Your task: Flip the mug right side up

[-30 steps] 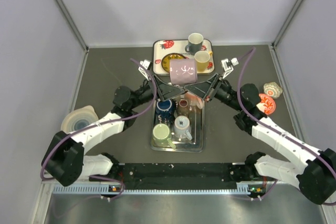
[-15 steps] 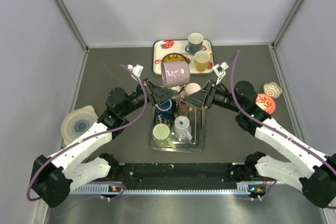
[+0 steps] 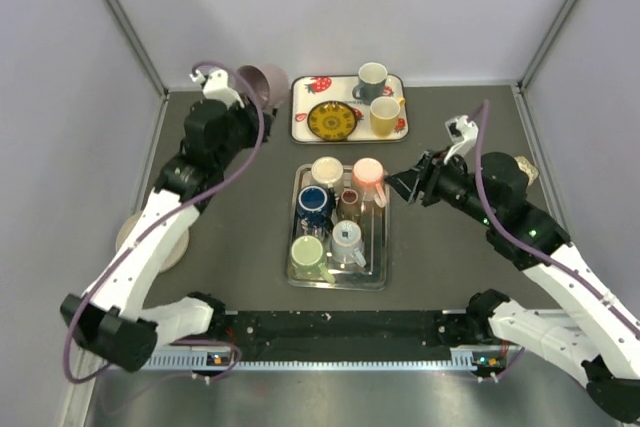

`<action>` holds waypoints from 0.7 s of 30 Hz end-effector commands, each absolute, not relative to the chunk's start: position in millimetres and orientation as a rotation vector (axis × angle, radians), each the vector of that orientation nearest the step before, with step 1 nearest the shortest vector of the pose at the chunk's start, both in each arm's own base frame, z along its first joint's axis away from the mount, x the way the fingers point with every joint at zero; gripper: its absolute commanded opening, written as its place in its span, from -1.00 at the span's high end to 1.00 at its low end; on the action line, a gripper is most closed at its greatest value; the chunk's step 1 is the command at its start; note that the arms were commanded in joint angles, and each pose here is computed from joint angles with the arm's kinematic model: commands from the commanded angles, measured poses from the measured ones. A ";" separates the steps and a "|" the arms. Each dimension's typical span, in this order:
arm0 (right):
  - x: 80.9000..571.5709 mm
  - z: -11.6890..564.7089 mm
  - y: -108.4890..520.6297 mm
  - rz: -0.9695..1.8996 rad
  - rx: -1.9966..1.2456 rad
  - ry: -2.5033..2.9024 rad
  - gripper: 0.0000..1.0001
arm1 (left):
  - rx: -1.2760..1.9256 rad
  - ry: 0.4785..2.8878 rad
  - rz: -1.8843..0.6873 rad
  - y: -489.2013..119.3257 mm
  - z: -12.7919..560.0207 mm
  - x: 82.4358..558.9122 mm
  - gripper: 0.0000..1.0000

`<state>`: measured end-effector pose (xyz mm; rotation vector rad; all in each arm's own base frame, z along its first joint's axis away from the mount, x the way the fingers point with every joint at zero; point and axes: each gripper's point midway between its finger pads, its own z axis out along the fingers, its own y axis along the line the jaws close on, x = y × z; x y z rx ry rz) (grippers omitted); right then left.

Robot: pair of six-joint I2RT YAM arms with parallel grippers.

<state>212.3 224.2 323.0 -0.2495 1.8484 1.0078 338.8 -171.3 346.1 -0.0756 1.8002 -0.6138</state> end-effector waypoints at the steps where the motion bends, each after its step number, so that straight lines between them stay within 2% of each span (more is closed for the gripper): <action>1: 232.5 285.6 161.7 0.603 -0.043 1.952 -0.20 | -0.206 1.994 -0.265 -104.4 283.8 383.2 1.00; 6: 231.6 259.0 149.1 0.495 -0.087 1.989 -0.33 | -0.199 2.128 -0.097 -93.8 231.6 431.3 1.00; 10: 231.1 240.1 147.1 0.422 -0.135 2.087 -0.47 | -0.193 2.155 -0.037 -89.7 212.3 463.9 1.00; 18: 243.5 209.8 132.6 0.276 -0.043 2.152 -0.96 | -0.191 2.251 0.000 -95.8 166.1 516.7 1.00; 21: 246.4 204.7 136.9 0.294 -0.002 2.167 -0.98 | -0.200 2.281 0.003 -96.6 150.9 530.8 1.00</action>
